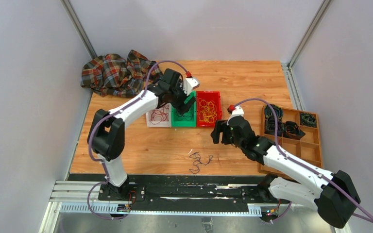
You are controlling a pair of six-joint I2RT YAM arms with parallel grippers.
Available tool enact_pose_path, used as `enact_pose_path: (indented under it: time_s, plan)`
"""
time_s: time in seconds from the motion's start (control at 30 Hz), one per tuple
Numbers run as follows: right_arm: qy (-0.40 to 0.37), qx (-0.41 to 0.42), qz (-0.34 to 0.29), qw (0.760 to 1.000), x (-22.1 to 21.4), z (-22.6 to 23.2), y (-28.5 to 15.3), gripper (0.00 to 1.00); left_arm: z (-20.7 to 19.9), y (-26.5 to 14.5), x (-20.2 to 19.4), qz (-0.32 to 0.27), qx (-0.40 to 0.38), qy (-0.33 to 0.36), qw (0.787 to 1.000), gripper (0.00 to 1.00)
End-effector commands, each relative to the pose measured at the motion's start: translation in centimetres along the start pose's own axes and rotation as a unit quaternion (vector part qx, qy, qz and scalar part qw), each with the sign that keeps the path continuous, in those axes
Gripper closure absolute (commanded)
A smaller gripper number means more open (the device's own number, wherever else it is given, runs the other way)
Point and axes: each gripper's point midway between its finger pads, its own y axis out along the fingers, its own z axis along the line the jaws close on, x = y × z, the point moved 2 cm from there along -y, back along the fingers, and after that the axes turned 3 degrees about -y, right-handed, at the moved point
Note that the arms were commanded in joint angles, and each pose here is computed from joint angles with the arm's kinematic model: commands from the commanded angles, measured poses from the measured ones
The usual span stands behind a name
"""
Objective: Untangle the cables
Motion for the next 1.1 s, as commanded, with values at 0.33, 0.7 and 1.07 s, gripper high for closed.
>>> enact_pose_path:
  time_s: [0.33,0.7,1.07]
  plan:
    - [-0.161,0.123,0.122,0.972,-10.9,8.7,-0.2,0.23,1.3,-16.8,3.4,-0.034,0.055,-0.037,0.997,0.02]
    - [-0.196,0.082,0.144,0.966,-11.6,9.5,2.3,0.72,6.1,-24.8,-3.2,-0.029,0.173,-0.067,0.982,0.02]
    - [-0.175,0.077,-0.017,0.981,5.1,11.9,1.8,0.99,8.2,-24.2,-4.3,-0.037,0.213,-0.103,0.971,0.02]
